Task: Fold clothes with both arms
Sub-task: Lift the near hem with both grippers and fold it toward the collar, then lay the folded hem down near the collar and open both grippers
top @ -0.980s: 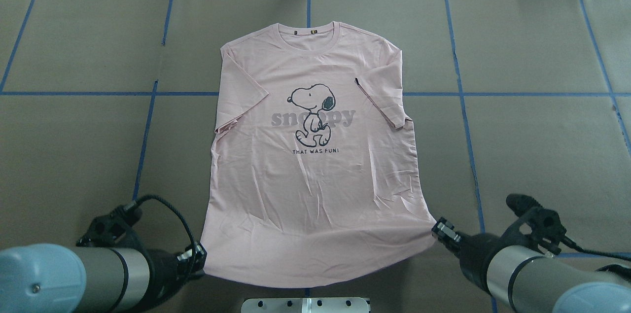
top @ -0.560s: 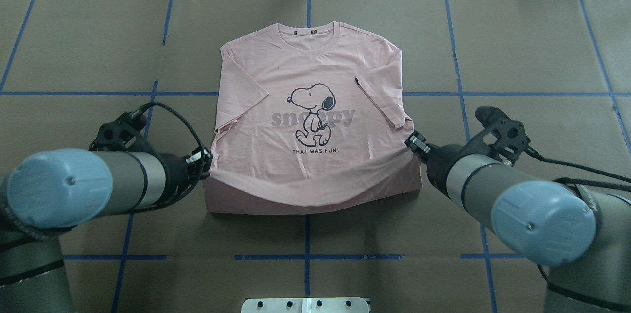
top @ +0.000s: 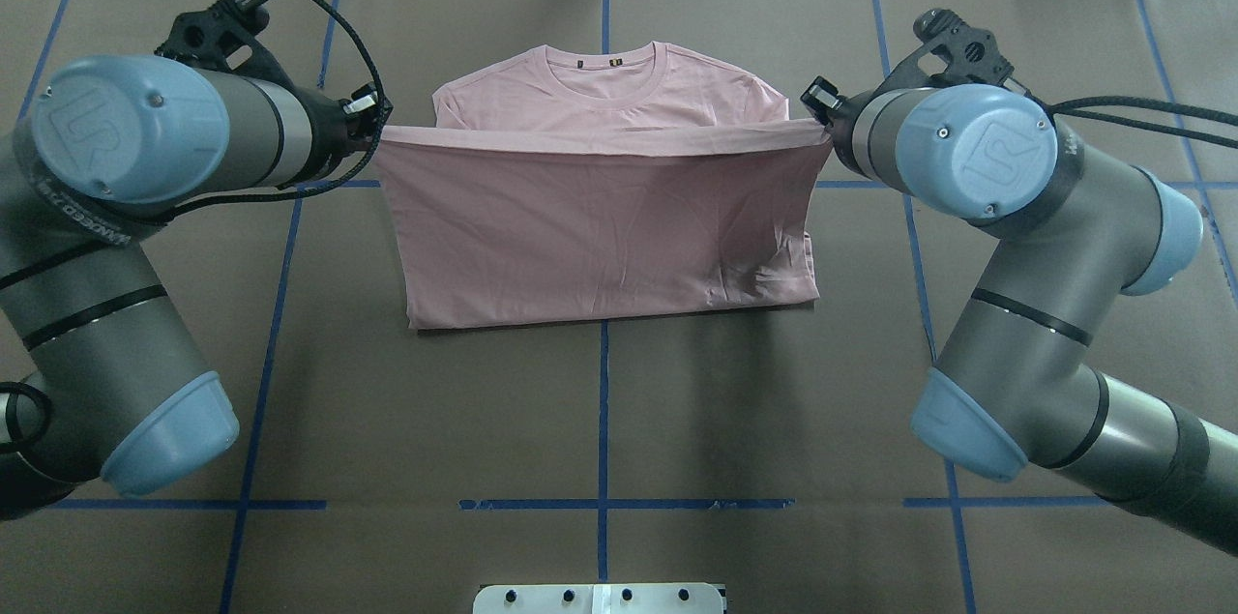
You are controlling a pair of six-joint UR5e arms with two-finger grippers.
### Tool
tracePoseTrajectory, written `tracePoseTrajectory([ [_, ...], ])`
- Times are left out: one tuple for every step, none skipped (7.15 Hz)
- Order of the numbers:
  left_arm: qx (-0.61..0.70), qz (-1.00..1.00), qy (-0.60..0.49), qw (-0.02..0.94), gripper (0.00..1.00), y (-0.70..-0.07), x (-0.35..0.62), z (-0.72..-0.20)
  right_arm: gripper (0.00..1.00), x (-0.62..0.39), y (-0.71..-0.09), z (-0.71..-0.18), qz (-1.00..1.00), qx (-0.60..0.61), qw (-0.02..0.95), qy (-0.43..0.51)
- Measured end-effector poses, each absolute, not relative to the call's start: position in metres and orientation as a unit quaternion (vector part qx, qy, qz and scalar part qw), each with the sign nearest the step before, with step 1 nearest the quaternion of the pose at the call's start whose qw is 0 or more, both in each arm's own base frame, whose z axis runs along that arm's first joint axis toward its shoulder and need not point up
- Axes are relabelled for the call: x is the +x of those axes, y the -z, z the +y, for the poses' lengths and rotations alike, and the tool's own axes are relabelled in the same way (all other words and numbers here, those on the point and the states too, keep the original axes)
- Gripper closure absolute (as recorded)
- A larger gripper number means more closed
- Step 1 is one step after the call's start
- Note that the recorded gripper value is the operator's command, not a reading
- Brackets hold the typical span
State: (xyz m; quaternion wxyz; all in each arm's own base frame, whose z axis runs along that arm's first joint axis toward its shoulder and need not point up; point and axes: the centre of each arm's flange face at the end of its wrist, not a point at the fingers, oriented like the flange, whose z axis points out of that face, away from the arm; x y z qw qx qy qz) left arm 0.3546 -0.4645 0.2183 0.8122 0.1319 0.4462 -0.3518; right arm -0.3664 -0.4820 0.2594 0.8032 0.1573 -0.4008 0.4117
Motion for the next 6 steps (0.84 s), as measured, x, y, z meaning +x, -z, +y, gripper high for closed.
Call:
tracePoseTrajectory([
  [0.141,0.443,0.35,0.813,1.0,-0.216,0.357,-0.476,1.0,-0.36,-0.262,-0.502,-0.391,0.161,0.808,-0.412],
  [0.148,0.438,0.352,0.814,1.0,-0.212,0.371,-0.493,1.0,-0.366,-0.269,-0.521,-0.378,0.159,0.813,-0.414],
  [0.155,0.43,0.356,0.815,1.0,-0.213,0.389,-0.512,1.0,-0.376,-0.278,-0.537,-0.364,0.156,0.818,-0.416],
  [0.162,0.429,0.359,0.813,1.0,-0.223,0.406,-0.528,1.0,-0.39,-0.283,-0.551,-0.352,0.152,0.824,-0.417],
  [0.168,0.432,0.36,0.81,1.0,-0.239,0.42,-0.542,1.0,-0.408,-0.286,-0.567,-0.34,0.148,0.829,-0.418],
  [0.17,0.435,0.36,0.808,1.0,-0.251,0.432,-0.553,1.0,-0.424,-0.288,-0.581,-0.33,0.144,0.834,-0.419],
])
